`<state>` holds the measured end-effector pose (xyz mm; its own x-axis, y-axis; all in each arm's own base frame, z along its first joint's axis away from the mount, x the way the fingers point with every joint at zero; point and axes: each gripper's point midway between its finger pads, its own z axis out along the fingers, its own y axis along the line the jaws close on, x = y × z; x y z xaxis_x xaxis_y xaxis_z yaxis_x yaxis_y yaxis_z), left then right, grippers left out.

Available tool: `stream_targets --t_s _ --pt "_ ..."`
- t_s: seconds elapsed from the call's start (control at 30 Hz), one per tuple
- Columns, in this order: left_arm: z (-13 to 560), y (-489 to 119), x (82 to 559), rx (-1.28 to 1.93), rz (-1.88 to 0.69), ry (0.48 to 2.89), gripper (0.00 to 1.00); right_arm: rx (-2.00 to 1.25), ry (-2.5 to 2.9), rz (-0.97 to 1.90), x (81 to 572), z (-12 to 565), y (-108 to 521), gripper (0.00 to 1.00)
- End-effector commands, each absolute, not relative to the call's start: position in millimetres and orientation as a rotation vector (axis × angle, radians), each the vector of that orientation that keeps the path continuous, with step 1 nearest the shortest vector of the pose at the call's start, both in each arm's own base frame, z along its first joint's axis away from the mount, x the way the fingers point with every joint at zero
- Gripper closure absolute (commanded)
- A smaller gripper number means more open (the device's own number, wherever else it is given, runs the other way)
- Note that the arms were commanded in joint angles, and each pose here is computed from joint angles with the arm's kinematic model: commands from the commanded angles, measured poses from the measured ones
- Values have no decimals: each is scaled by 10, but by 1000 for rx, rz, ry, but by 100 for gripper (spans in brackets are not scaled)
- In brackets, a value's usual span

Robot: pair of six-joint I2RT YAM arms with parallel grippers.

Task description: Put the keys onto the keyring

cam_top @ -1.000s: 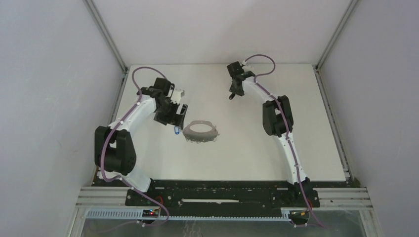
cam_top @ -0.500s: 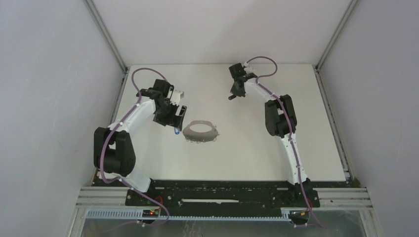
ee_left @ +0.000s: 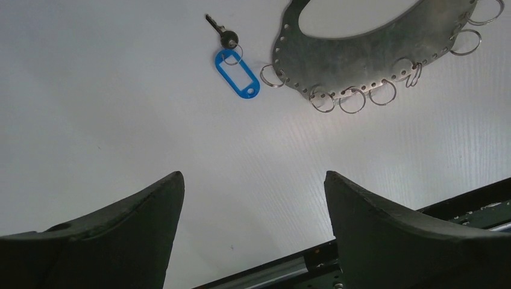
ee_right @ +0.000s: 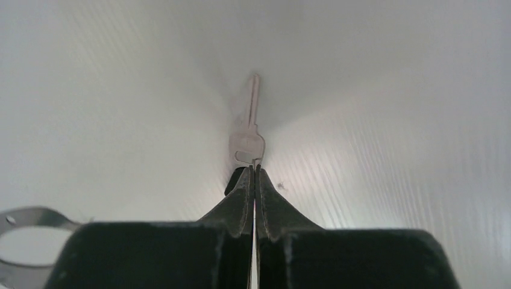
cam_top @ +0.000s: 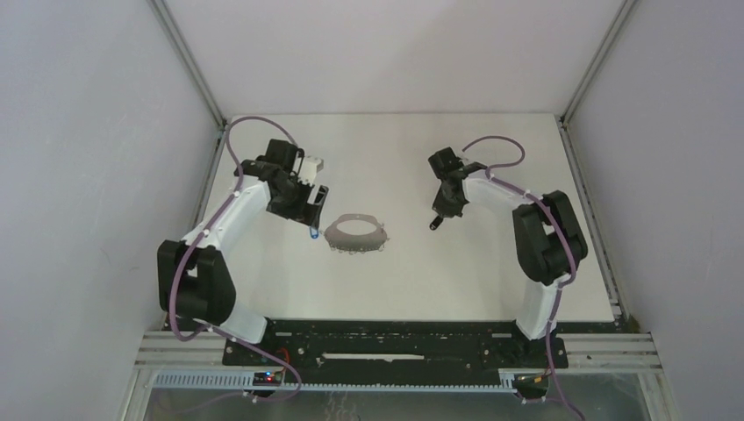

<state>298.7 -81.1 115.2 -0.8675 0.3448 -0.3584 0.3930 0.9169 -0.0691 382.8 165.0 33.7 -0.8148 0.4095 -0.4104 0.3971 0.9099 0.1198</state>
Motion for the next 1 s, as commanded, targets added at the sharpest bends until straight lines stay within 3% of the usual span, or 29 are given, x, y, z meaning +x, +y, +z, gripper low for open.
stream_targets --t_s 0.0,0.3,0.5,0.53,0.63,0.7,0.97 --pt "1273 -740 2932 579 -159 2669 8 560 2638 62 3443 527 1705 100" --pt "1163 -604 2796 588 -54 2648 3 524 2668 67 2963 366 1664 100" --pt "1293 -589 2846 552 -35 2581 0 485 2622 107 2997 395 1680 99" --pt "1309 -572 2862 543 -18 2569 0 472 2603 119 3021 450 1689 92" --pt "1350 -535 2935 524 19 2502 0 398 2532 157 3061 656 1741 54" --pt "1348 -507 2973 527 46 2478 0 316 2459 212 3074 842 1849 36" --pt "1451 -466 3058 574 89 2453 0 -84 2261 492 3051 1272 2774 8"
